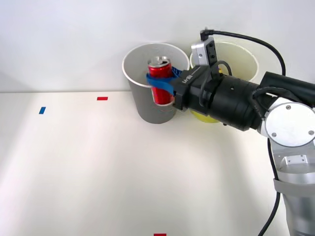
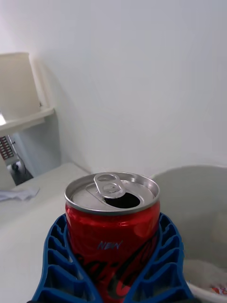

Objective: Put cans in the gray bin, plastic bottles in the light green bin

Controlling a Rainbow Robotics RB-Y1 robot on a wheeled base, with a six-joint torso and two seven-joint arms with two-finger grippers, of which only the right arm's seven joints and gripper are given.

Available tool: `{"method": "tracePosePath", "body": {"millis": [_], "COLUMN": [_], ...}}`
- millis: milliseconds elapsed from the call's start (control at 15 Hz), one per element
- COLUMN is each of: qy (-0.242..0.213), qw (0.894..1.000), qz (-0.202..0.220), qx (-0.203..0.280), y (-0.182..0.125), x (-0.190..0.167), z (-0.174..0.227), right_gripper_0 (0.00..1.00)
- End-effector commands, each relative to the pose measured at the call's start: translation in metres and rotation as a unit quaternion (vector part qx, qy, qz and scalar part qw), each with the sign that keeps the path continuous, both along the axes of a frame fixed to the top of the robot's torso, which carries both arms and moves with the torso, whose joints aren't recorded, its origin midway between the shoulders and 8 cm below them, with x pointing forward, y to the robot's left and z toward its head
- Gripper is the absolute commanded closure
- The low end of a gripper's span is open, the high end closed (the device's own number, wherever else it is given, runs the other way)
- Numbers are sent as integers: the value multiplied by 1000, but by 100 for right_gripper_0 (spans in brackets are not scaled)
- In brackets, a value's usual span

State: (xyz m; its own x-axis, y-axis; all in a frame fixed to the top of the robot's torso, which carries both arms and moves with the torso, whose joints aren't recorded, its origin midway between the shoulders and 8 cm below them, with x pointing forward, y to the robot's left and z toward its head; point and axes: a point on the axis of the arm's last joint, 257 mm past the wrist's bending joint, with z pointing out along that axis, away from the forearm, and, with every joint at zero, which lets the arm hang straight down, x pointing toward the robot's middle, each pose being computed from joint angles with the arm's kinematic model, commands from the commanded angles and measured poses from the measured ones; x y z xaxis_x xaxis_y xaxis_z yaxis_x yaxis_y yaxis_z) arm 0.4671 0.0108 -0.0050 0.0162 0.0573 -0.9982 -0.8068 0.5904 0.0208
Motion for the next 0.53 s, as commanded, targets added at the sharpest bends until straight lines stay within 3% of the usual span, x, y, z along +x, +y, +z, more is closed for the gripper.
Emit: {"method": "tracePosePath", "body": {"millis": [67,400,533], "qy": [-7,12,0], "qw": [999,995,994], "qz": [-42,-81,-105], "qx": [18,54,29], "y": [12,35,34], "x": [19,86,108], "z": [25,30,29], "right_gripper_0": [100,100,100]}}
